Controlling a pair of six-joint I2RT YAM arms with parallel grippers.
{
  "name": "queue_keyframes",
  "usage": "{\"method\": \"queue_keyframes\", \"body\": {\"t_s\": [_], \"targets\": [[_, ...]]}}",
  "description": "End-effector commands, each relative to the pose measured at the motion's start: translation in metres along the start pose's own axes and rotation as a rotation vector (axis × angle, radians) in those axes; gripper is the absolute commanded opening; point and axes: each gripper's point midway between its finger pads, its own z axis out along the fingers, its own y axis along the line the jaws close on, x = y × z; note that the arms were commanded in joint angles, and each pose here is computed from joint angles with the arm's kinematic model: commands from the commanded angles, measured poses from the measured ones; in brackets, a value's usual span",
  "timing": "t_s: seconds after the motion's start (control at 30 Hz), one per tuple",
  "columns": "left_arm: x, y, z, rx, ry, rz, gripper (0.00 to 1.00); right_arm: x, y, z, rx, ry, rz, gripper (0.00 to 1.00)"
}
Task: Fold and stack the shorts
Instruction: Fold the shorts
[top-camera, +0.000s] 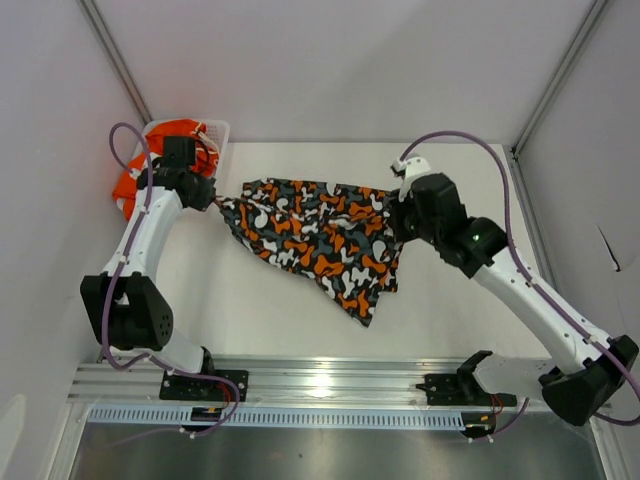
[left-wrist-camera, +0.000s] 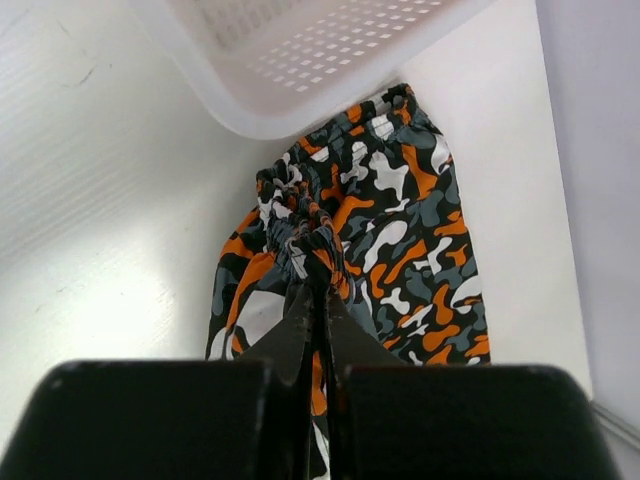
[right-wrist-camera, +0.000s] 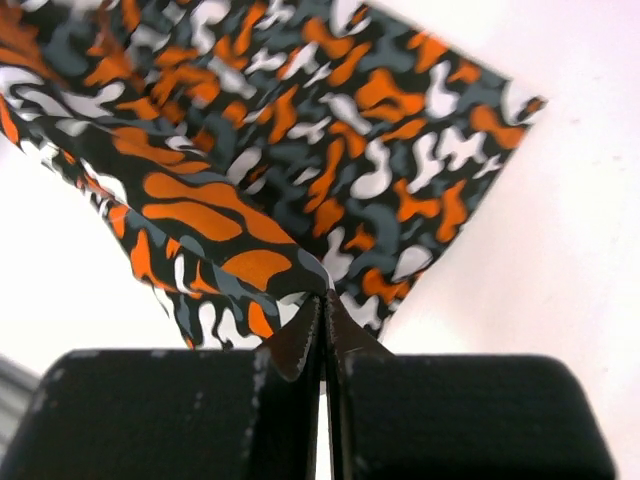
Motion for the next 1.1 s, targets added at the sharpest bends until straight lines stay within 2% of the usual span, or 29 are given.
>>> {"method": "queue_keyframes", "body": {"t_s": [0.0,0.17,0.27,0.57,0.77,1.07], "targets": [[-0.010,-0.009,0.000,0.018,0.027,-0.142,0.00,-0.036,-0.025,0.001,0.001,-0.051,0.047,0.00],[-0.016,-0.021,-0.002,0.068,-0.004,-0.246,0.00,-0.070,-0.038,0.008,-0.017,-0.086,0.098,0.00],[-0.020,-0.031,0.002,0.093,-0.014,-0.280,0.00,-0.073,-0.044,0.026,0.000,-0.046,0.093,0.00],[-0.023,-0.059,0.033,0.074,0.016,-0.287,0.00,-0.058,-0.092,0.075,0.041,0.036,0.196,0.00],[-0.031,-0.071,0.048,0.084,-0.045,-0.304,0.00,-0.055,-0.113,0.089,0.059,0.042,0.236,0.00],[-0.008,-0.117,0.072,0.161,-0.041,-0.296,0.00,-0.044,-0.151,0.127,0.129,0.095,0.280,0.00]]}}
